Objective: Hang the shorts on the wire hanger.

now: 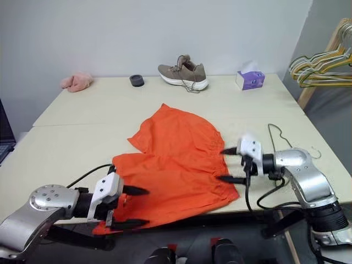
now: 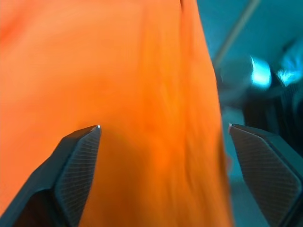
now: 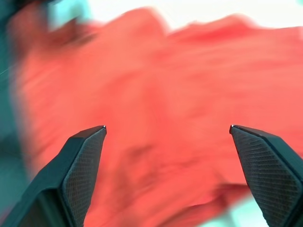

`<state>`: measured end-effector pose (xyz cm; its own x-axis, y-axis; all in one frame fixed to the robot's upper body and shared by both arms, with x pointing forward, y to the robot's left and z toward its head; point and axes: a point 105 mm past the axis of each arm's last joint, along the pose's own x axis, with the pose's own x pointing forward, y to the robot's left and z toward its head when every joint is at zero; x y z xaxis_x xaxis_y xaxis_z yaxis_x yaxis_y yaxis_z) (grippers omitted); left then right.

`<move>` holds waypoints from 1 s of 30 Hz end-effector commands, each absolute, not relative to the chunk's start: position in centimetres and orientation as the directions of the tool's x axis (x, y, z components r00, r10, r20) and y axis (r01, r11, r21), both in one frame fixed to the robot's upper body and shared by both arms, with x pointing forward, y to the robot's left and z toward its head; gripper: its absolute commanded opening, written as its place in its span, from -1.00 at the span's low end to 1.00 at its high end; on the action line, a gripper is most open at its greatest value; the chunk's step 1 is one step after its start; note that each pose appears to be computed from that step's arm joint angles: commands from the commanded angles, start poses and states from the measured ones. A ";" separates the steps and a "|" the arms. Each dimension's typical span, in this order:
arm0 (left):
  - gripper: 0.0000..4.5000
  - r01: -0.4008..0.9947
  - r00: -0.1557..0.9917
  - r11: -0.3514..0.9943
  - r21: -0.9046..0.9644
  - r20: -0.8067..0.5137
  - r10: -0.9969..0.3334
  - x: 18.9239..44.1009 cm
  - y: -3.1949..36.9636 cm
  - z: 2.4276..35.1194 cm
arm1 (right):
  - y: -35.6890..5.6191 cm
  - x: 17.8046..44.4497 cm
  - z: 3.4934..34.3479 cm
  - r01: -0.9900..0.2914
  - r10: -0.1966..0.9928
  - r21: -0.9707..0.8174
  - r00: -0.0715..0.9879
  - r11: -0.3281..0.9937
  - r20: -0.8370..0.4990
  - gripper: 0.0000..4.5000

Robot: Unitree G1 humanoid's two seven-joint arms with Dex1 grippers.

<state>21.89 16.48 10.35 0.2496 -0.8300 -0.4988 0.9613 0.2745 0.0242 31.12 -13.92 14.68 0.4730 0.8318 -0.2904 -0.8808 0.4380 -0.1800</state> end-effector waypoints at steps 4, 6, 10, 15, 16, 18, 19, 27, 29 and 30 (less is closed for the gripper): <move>0.99 0.919 0.393 0.357 0.168 -0.318 -0.863 25.2 14.5 14.0 | -23.0 35.6 14.4 -0.273 0.238 -0.195 0.954 0.942 -0.184 1.00; 0.99 0.901 0.429 0.385 0.197 -0.289 -0.856 26.2 14.2 14.4 | -25.2 36.0 13.8 -0.105 0.051 -0.271 0.979 0.957 -0.199 1.00; 0.99 0.919 0.367 0.315 0.238 -0.218 -0.904 26.7 12.0 16.1 | -29.3 35.2 11.9 0.094 -0.155 -0.239 0.956 0.966 -0.250 1.00; 0.99 0.935 0.314 0.270 0.230 -0.179 -0.932 27.1 11.6 17.4 | -31.2 34.4 10.7 0.206 -0.267 -0.219 0.916 0.954 -0.300 1.00; 0.99 0.931 0.318 0.270 0.244 -0.185 -0.930 27.4 11.7 17.4 | -31.5 34.4 10.4 0.221 -0.280 -0.212 0.907 0.952 -0.313 1.00; 0.99 0.926 0.329 0.277 0.256 -0.186 -0.926 27.9 11.8 17.7 | -31.9 34.4 10.2 0.232 -0.294 -0.217 0.900 0.948 -0.322 1.00; 0.99 0.924 0.331 0.279 0.261 -0.185 -0.925 28.1 11.9 17.8 | -31.9 34.5 10.1 0.226 -0.290 -0.219 0.898 0.949 -0.331 1.00; 0.99 0.902 0.363 0.291 0.320 -0.195 -0.911 29.4 12.4 18.4 | -32.3 35.3 7.2 0.209 -0.241 -0.120 0.831 0.970 -0.501 1.00; 1.00 0.894 0.375 0.297 0.336 -0.197 -0.906 29.6 12.7 18.6 | -32.2 35.4 6.3 0.169 -0.199 -0.105 0.807 0.980 -0.556 0.83; 1.00 0.891 0.380 0.301 0.341 -0.196 -0.904 29.8 12.8 18.7 | -32.0 35.4 5.9 0.152 -0.171 -0.083 0.792 0.985 -0.586 0.73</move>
<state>29.55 12.58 17.54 0.3681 -0.9063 -0.2078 0.9092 0.3041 0.2844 35.99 -31.87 7.47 0.8362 -0.1922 -0.5137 0.1631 0.9814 -0.1017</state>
